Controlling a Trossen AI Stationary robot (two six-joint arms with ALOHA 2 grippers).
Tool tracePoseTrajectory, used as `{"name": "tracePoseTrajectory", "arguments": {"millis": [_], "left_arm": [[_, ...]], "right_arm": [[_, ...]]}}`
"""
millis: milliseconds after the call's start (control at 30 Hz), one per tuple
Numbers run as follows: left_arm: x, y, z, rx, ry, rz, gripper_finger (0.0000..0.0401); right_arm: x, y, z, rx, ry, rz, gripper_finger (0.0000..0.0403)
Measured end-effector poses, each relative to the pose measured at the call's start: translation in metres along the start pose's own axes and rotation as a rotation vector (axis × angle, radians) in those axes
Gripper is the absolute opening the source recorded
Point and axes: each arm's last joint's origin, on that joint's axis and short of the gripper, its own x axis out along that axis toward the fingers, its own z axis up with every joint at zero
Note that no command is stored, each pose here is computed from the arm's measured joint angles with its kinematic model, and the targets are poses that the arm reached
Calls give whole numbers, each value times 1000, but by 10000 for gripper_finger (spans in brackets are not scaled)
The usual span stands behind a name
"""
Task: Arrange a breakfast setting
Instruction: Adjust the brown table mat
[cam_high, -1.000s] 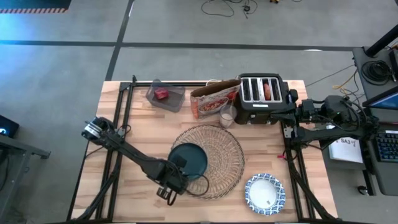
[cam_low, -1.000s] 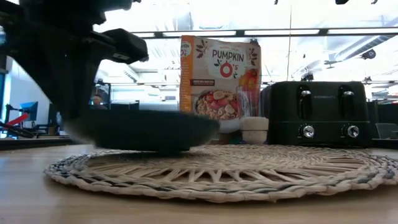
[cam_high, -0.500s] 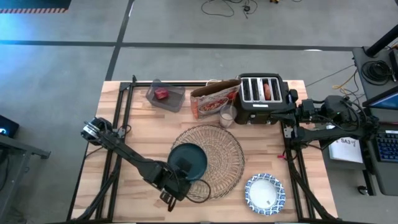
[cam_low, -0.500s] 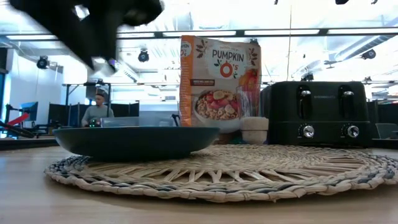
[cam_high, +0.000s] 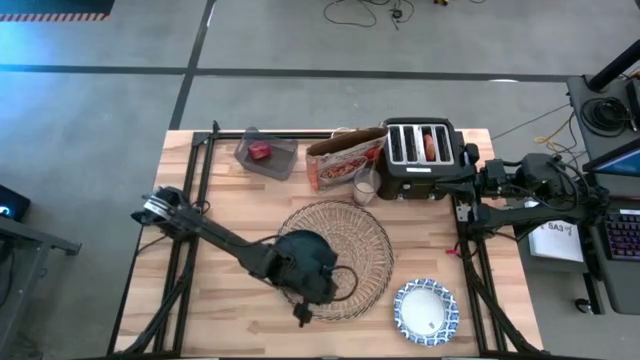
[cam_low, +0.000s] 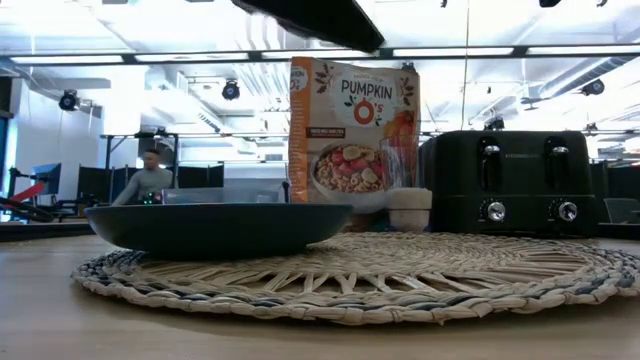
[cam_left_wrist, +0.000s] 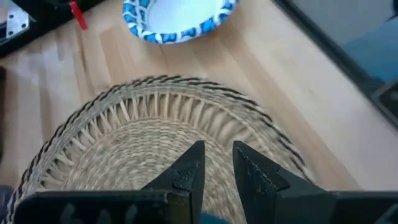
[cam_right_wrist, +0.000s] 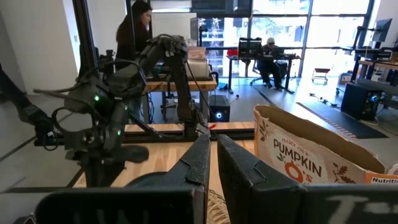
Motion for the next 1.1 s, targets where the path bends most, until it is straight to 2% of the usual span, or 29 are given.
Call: {"name": "tracePoseTrajectory", "arguments": {"millis": [200,533,933,1100], "left_arm": [[34,9,-1,1,76,21,66],[69,25,11,3,210,26,66],[111,33,-2,27,339,19,66],[117,32,-9,35,368,14,66]], "right_arm": [[0,0,0,0,0,0,22],[0,0,0,0,0,1,22],[0,0,0,0,0,0,22],[0,0,0,0,0,1,22]]}}
